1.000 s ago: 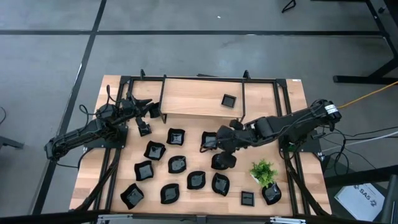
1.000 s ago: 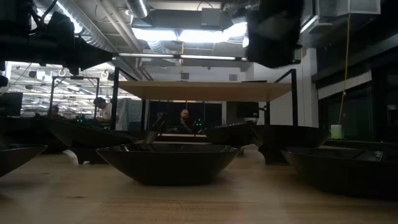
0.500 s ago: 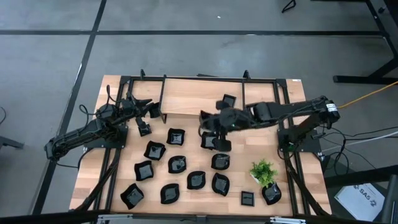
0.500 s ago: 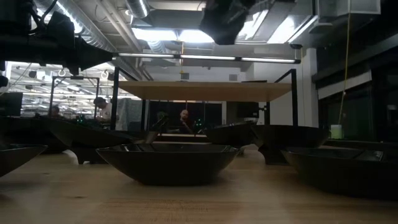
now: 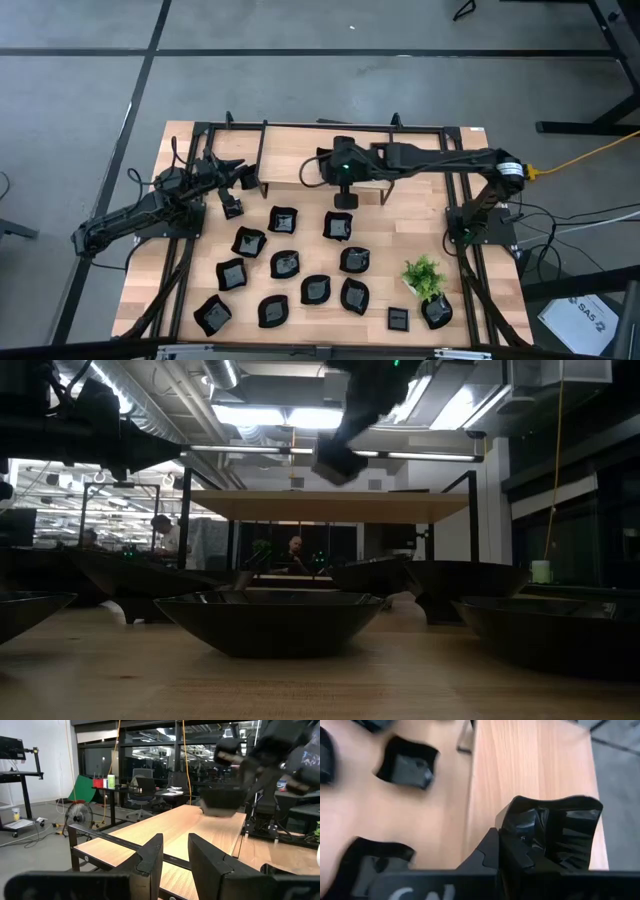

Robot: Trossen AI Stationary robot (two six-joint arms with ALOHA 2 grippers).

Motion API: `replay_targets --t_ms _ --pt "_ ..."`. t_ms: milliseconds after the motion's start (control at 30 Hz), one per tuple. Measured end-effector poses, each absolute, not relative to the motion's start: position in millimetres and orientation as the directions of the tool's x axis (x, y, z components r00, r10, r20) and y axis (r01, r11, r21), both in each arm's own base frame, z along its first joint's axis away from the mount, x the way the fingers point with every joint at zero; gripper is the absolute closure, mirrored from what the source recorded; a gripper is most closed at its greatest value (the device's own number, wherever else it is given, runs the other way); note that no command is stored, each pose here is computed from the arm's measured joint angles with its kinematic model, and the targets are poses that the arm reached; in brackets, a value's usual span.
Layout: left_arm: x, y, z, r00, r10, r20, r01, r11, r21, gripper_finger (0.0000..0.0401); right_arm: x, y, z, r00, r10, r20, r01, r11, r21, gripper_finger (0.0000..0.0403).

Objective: Pick & Place Mini shaped plates
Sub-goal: Put the distorted square plate on the shelf, then put the leaf-shaped plate on the shelf

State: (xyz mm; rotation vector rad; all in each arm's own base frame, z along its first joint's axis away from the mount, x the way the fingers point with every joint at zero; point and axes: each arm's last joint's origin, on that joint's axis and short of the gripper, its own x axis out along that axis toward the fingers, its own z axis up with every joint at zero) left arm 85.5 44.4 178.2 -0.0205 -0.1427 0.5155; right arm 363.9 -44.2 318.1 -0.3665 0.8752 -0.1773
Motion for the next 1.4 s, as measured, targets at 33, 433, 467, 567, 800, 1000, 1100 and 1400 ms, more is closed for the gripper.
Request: replay_targets --t_ms 33,433,467,567,800,1000,1100,1400 --pt "85.5 44.4 178.1 0.86 0.493 0.131 -0.49 0.87 -0.056 0.0315 365.4 -47.5 314.3 0.615 -0.317 -0.722 0.013 0.919 -0.393 0.0401" --pt "85.5 44.3 178.2 0.86 0.493 0.131 -0.49 0.87 -0.055 0.0315 363.6 -57.2 306.4 0.534 -0.412 -0.738 0.048 0.886 -0.461 0.04" --pt "85.5 44.4 178.2 0.86 0.493 0.131 -0.49 0.87 -0.055 0.0315 363.4 -57.1 306.2 0.531 -0.412 -0.74 0.047 0.887 -0.46 0.04" --pt "85.5 44.3 178.1 0.86 0.493 0.131 -0.49 0.87 -0.056 0.0315 363.1 -57.1 306.0 0.528 -0.412 -0.742 0.045 0.887 -0.46 0.0397" --pt "85.5 44.4 178.2 0.86 0.493 0.131 -0.49 0.87 -0.055 0.0315 363.3 -56.9 305.8 0.531 -0.405 -0.744 0.063 0.895 -0.442 0.0355" --pt "85.5 44.3 178.1 0.86 0.493 0.131 -0.49 0.87 -0.055 0.0315 363.6 -57.0 306.1 0.534 -0.406 -0.742 0.101 0.902 -0.42 0.03" --pt "85.5 44.4 178.2 0.86 0.493 0.131 -0.49 0.87 -0.056 0.0315 363.5 -54.4 311.5 0.537 -0.4 -0.743 0.117 0.907 -0.404 0.0279" --pt "85.5 44.3 178.0 0.861 0.492 0.13 -0.49 0.87 -0.055 0.0315 363.9 -13.3 354.9 0.632 -0.264 -0.729 0.104 0.961 -0.258 0.0265"
